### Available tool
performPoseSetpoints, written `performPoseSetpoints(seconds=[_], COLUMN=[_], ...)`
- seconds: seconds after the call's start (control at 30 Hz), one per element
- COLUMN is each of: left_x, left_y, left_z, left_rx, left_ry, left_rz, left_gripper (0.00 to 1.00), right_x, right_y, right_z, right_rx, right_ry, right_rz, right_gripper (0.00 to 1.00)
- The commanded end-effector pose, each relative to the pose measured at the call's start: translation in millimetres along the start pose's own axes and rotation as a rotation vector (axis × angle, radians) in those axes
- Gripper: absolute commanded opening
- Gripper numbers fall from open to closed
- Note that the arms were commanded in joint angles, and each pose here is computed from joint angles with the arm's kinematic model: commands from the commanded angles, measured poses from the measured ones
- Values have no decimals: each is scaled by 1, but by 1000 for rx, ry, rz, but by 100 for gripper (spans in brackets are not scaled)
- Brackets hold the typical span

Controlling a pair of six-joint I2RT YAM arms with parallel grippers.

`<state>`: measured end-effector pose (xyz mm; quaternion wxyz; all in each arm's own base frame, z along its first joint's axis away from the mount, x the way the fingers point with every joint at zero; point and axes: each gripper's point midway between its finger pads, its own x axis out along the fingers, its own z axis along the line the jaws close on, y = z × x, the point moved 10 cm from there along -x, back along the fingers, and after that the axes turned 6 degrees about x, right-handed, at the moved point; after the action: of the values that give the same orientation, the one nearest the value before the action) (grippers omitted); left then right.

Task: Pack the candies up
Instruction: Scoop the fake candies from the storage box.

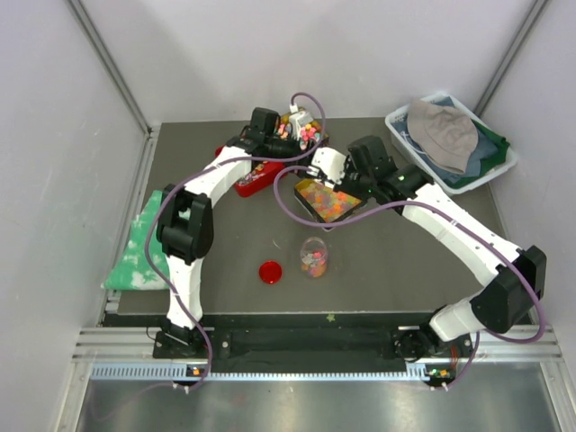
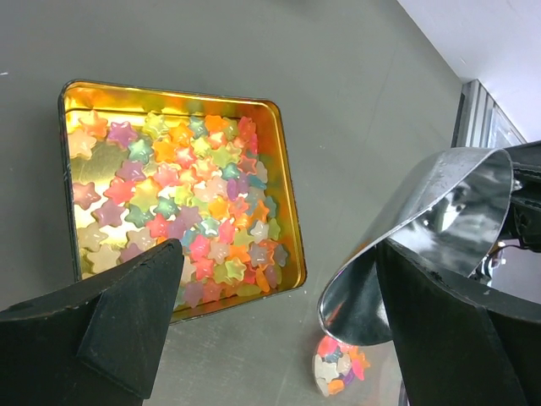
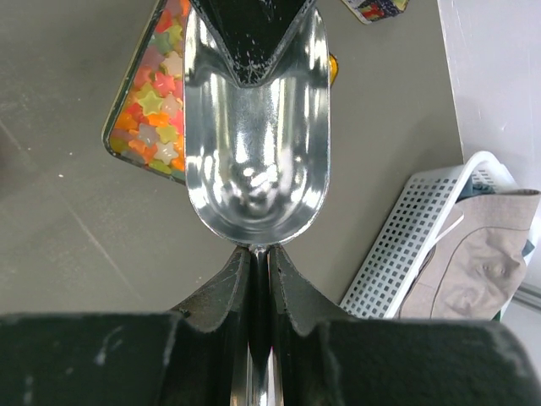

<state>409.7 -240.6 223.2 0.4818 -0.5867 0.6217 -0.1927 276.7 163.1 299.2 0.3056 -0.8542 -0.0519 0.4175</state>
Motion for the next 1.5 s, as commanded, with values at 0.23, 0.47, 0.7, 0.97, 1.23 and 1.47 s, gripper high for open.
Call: performPoseSetpoints(seconds=[0.23, 0.47, 0.7, 0.97, 1.23, 1.47], left_x=[-25, -11, 6, 25, 36, 37], left_y=[-29, 7, 35, 45, 57, 52], left_z=[44, 73, 84, 80, 84, 86], left_rx=[48, 92, 117, 165, 175, 194], left_ry=[-241, -355, -383, -386, -411, -435], left_rz=[-83, 23, 103, 161, 211, 214], left_gripper=[99, 99, 99, 92, 74, 65], right_x=[-26, -33, -41, -44, -54, -50], right_y=[-1, 11, 17, 24, 24, 29], right_z=[-12, -29, -42, -43, -44, -42], right_rx=[3, 12, 19, -2, -46, -112], right_ry=[134, 206, 244, 256, 249, 220], right_rz=[-42, -3, 13, 39, 47, 89], right_gripper=[0, 0, 0, 0, 0, 0])
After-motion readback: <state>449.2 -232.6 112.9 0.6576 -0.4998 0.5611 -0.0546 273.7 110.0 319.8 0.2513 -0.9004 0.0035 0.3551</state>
